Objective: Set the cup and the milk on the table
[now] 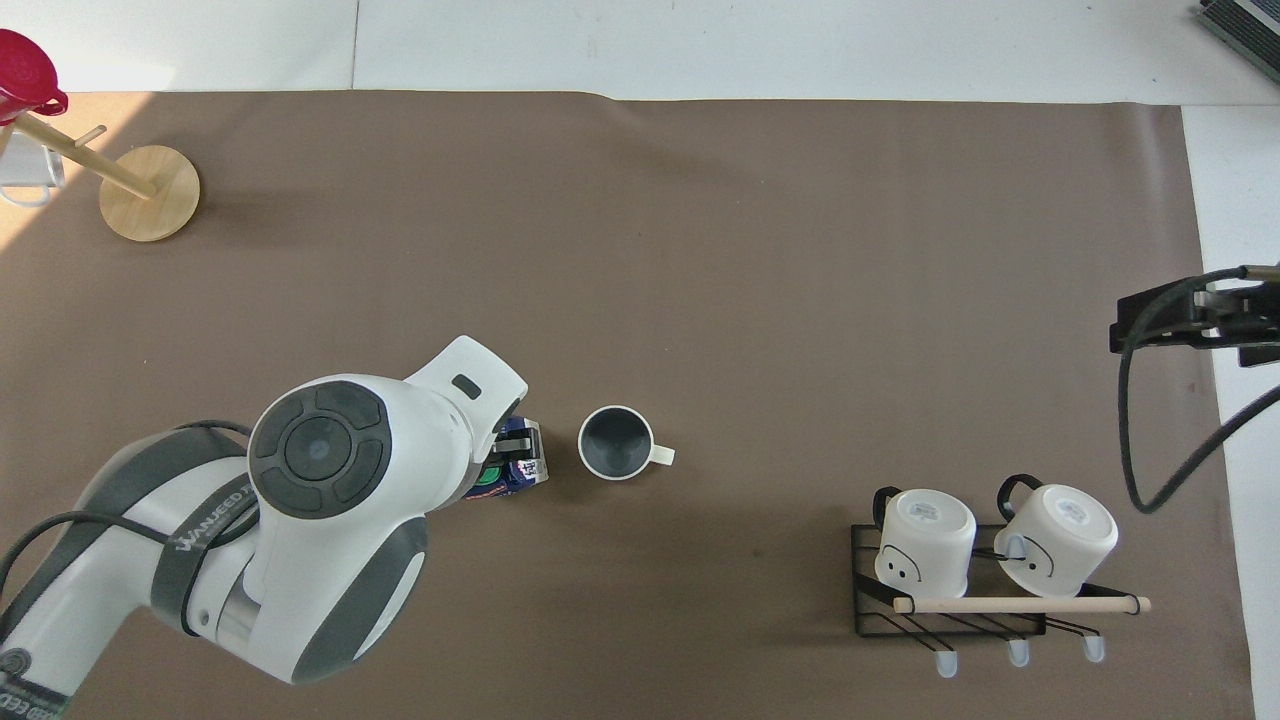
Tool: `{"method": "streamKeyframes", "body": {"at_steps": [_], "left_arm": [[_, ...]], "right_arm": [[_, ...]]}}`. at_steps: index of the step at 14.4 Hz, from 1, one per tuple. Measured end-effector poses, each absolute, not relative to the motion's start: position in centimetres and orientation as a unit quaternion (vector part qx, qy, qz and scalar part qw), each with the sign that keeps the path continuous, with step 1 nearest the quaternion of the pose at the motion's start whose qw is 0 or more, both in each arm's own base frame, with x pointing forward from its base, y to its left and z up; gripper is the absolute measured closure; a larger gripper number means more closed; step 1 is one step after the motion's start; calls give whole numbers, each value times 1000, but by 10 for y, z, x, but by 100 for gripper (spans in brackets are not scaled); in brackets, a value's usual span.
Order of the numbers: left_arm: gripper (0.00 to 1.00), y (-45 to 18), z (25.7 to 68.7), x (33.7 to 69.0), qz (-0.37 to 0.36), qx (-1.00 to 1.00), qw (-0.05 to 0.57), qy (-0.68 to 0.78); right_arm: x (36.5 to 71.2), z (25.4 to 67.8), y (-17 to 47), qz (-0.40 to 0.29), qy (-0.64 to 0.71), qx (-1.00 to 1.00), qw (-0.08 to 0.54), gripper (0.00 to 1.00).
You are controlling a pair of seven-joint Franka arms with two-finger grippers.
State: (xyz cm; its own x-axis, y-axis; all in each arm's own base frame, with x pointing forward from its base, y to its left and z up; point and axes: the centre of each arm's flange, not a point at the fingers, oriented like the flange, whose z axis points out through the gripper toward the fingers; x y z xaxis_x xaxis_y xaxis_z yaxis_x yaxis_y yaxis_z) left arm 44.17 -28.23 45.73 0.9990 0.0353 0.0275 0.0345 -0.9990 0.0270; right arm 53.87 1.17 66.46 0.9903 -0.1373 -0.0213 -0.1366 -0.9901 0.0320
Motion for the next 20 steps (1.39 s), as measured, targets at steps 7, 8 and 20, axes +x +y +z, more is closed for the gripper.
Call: {"method": "streamKeyframes", "body": {"at_steps": [7, 8, 20], "left_arm": [[0, -283, 502, 450, 22, 1000, 16, 16], [0, -280, 516, 452, 22, 1000, 16, 11], [0, -116, 624, 505, 7, 999, 3, -42]], "right_arm": [[539, 665, 12, -12, -69, 997, 15, 0], [539, 665, 12, -12, -69, 997, 15, 0], [539, 665, 12, -12, -69, 997, 15, 0]]}}
